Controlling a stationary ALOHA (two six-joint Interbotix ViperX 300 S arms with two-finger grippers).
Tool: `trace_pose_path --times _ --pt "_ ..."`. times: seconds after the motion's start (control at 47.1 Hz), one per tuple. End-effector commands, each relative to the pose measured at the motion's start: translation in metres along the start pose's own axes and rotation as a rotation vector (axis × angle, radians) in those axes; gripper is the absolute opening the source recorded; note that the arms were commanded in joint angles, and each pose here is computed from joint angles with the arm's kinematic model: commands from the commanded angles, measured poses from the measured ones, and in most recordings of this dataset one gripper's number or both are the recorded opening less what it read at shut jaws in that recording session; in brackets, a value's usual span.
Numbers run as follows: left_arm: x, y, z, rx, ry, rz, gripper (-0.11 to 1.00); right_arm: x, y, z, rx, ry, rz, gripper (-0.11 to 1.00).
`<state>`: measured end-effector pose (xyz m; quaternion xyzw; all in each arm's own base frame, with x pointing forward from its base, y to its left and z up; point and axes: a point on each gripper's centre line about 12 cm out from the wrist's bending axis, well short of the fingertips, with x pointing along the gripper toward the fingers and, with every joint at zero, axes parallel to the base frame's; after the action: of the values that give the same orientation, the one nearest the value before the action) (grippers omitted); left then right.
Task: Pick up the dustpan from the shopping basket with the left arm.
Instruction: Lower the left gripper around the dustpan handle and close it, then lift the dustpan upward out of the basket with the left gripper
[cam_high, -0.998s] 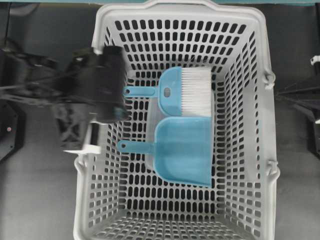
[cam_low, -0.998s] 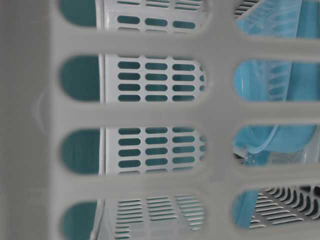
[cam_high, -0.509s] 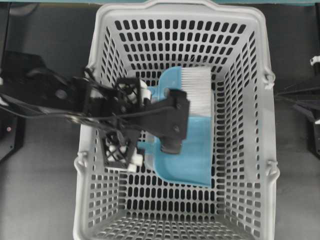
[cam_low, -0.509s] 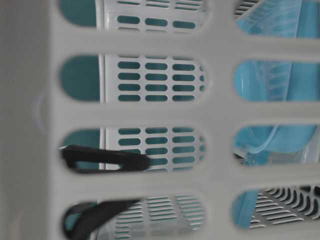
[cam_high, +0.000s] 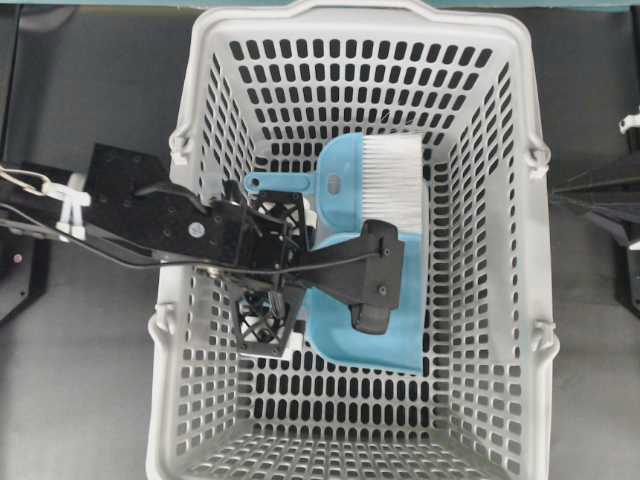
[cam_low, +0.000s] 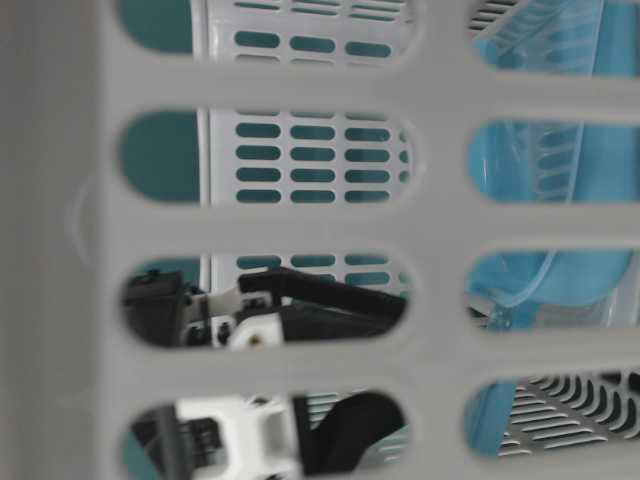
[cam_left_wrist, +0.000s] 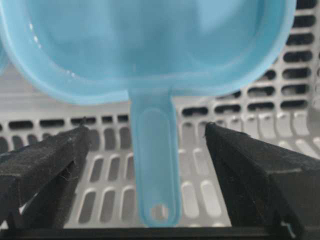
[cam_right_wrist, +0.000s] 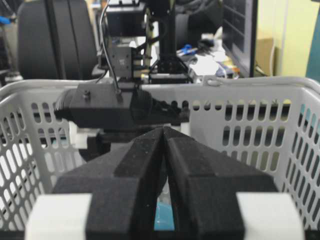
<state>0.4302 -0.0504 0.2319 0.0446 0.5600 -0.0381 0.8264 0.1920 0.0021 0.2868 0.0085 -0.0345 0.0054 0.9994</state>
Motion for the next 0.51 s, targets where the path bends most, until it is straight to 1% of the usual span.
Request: trace_pose_path --times 0.0,0.127,0.255,0.318,0.361,0.403,0.488 --pt "0.001 -0.002 0.002 0.002 -0.014 0.002 0.90 0.001 0.000 0.002 0.005 -0.005 0.001 0.00" --pt "0.013 -0.002 -0.004 0.000 0.015 0.000 0.90 0.001 0.000 0.001 0.005 -0.005 0.001 0.00" --pt "0.015 -0.002 -0.007 -0.002 0.018 0.001 0.89 0.001 0.000 0.001 0.005 -0.002 0.001 0.00" --pt "0.016 -0.002 -0.007 -0.003 0.015 0.001 0.86 0.001 0.000 0.000 0.004 0.000 -0.001 0.00" --pt "0.015 -0.002 -0.006 0.000 0.012 0.001 0.83 0.001 0.000 0.000 0.005 0.000 0.001 0.00" --pt "0.015 -0.002 -0.006 0.000 0.009 0.001 0.78 0.001 0.000 0.000 0.004 -0.003 -0.001 0.00" --pt "0.015 -0.002 -0.006 0.000 0.012 0.000 0.58 0.001 0.000 0.000 0.004 -0.002 -0.001 0.00"
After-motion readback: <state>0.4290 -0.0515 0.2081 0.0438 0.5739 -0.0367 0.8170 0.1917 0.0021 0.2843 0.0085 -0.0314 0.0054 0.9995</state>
